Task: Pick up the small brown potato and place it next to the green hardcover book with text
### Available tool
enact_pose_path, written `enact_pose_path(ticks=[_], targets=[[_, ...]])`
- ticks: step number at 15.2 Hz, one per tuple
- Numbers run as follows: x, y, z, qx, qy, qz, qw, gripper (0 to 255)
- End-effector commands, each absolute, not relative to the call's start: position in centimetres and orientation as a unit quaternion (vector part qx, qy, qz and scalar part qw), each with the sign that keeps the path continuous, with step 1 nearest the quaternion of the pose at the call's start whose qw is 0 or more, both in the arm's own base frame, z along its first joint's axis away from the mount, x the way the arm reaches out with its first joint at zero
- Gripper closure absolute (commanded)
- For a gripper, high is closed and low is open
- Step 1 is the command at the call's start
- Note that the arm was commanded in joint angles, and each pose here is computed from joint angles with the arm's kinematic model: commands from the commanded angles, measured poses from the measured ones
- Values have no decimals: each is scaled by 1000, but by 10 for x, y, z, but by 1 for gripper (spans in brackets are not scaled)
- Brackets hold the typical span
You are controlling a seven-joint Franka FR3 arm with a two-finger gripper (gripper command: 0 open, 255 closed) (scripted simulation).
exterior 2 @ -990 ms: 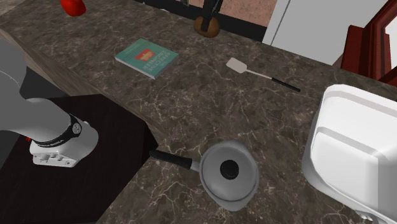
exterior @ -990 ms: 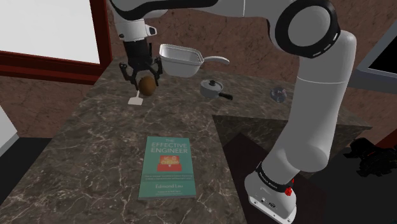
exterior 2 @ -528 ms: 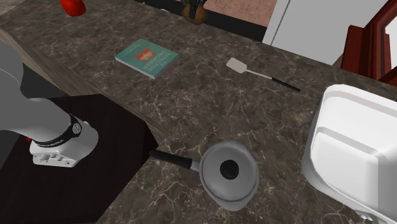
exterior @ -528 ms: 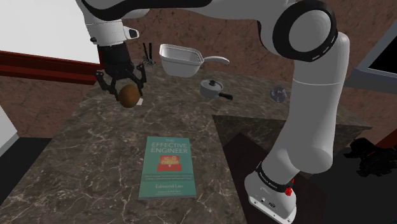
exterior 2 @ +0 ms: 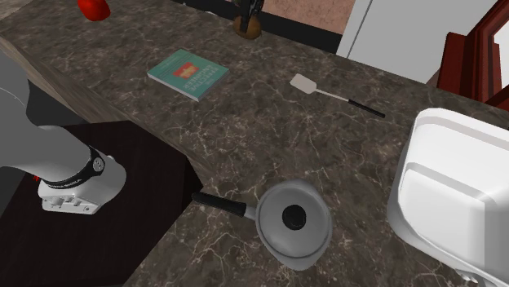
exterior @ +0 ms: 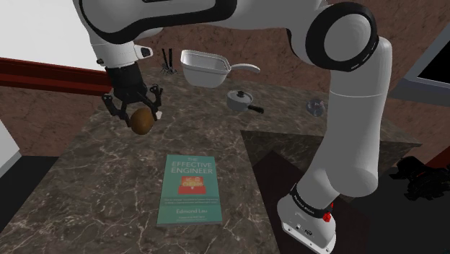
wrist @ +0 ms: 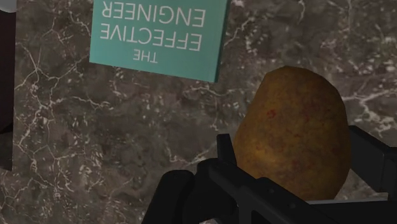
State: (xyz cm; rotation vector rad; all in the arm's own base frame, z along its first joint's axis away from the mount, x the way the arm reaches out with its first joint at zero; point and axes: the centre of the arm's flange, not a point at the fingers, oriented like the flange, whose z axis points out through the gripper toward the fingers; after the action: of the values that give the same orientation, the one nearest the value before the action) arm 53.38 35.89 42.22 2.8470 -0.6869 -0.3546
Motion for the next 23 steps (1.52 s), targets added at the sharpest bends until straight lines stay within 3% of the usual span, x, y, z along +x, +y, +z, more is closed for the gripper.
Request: enact_pose_path(ticks=[1,16,23], targets=[[533,358,412,961,-232,-120,95,255],[533,358,332,961,-232,-120,95,255],[533,358,332,961,-232,-120,95,255]])
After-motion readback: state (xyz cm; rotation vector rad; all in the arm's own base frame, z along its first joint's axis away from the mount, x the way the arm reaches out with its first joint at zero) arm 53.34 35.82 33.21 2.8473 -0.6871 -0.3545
